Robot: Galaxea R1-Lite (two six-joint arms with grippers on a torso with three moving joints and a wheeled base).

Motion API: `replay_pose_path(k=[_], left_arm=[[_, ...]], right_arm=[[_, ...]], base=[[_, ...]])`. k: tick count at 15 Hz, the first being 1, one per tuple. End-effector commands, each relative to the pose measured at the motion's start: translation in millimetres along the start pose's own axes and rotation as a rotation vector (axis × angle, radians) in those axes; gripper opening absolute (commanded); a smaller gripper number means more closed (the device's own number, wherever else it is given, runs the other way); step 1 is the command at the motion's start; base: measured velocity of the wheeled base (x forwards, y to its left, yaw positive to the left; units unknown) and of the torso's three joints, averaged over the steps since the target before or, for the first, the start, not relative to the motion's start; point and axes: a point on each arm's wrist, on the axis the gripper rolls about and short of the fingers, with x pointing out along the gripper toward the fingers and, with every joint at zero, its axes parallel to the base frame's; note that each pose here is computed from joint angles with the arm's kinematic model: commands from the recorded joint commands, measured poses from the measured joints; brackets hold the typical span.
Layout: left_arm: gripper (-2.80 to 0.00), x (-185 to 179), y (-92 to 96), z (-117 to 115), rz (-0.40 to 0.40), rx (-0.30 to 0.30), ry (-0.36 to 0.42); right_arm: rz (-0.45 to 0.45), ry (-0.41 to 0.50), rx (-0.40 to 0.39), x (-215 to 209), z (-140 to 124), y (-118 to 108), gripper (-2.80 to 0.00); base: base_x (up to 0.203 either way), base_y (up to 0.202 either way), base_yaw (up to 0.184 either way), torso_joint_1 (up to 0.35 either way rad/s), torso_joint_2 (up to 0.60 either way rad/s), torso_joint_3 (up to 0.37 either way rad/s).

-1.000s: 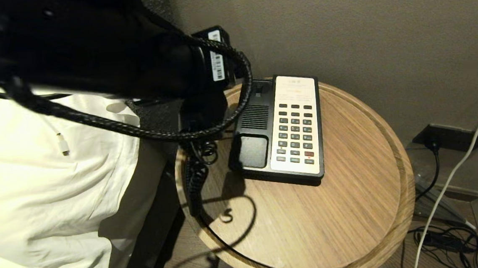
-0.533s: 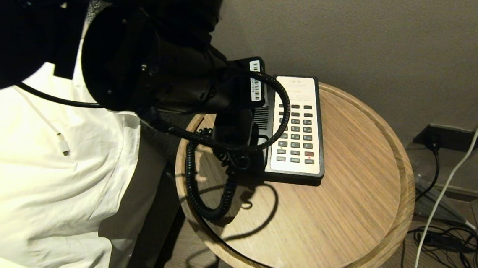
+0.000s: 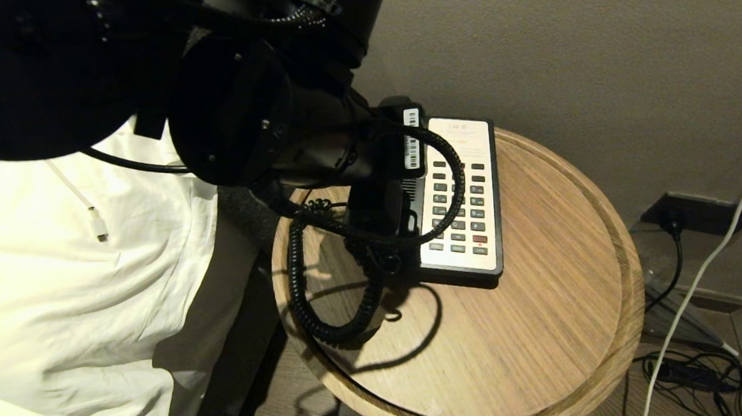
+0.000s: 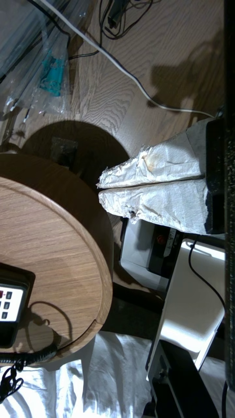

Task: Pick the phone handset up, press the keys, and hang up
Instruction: Put the handset back

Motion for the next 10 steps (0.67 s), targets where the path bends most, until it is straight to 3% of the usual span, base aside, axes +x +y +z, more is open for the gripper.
replay_pose_path(k=[1, 10], left_arm=[[-2.80, 2, -1.5, -2, 0.010, 0.006, 0.007], [-2.80, 14, -10.0, -12, 0.014, 0.038, 0.040]], right_arm=[[-0.003, 0.004, 0.000, -1, -3, -2, -2.80], [-0.002, 0.011, -0.001, -4, -7, -5, -2.80]], base=[[0.000, 0.000, 0.000, 0.000, 0.00, 0.000], [0.000, 0.000, 0.000, 0.000, 0.00, 0.000]])
